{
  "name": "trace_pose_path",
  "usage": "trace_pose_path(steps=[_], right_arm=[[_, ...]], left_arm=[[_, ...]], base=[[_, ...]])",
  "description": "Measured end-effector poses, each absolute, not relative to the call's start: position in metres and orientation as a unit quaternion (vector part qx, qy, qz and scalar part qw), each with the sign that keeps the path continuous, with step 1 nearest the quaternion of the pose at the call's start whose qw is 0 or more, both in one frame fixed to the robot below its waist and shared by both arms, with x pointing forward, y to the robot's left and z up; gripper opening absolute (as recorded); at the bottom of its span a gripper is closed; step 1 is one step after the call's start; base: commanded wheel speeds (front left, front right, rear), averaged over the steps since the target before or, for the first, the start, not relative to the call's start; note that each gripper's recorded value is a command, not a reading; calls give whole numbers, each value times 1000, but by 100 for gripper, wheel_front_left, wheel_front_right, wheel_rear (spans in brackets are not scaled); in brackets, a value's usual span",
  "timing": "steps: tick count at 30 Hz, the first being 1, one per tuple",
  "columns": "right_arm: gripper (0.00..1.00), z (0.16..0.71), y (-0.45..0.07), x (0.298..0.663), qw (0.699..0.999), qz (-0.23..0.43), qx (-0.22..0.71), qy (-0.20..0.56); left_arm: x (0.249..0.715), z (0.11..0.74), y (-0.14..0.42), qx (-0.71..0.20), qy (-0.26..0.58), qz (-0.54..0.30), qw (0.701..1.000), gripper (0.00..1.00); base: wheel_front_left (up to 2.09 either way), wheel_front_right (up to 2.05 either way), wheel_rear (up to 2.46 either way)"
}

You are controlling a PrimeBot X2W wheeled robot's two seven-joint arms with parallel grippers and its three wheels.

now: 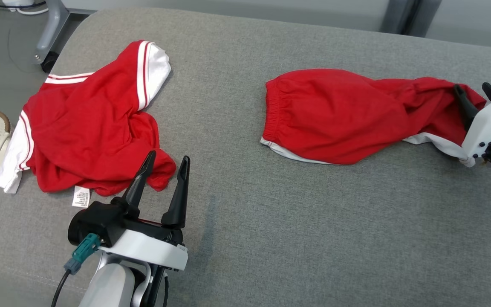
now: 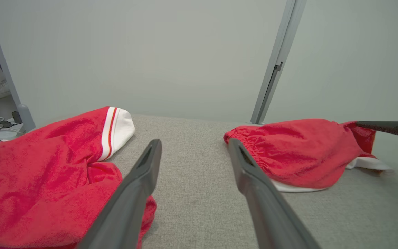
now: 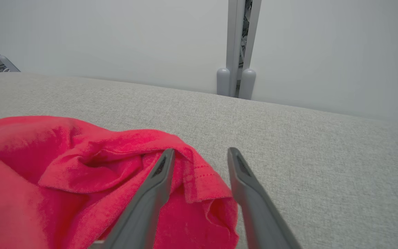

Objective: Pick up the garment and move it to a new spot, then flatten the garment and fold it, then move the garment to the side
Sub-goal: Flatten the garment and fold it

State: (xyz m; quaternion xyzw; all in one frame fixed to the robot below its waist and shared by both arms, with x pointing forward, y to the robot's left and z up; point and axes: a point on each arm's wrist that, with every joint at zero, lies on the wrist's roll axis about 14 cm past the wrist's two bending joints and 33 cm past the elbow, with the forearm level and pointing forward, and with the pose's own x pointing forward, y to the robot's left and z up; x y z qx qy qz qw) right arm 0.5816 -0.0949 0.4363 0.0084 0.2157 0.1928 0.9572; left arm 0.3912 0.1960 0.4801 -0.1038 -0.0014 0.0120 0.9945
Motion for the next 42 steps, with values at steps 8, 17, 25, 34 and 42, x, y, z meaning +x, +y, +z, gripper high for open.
trace_pose_path(steps=[8, 17, 25, 34, 42], right_arm=[[100, 471, -105, 555, 973, 193, 24, 128], [100, 495, -136, 507, 982, 165, 66, 61], [100, 511, -179, 454, 987, 88, 132, -8], [100, 509, -171, 403, 987, 60, 143, -38], [100, 512, -179, 400, 988, 46, 138, -46]], left_arm=[[394, 488, 185, -106, -13, -6, 994, 100], [399, 498, 164, -107, -27, -41, 993, 100], [406, 510, 141, -109, -42, -76, 990, 100], [401, 493, 133, -114, -15, -86, 990, 100], [410, 442, 116, -93, 120, -126, 980, 100]], base=[[0, 0, 0], [0, 0, 0], [0, 0, 0], [0, 0, 0], [0, 0, 0]])
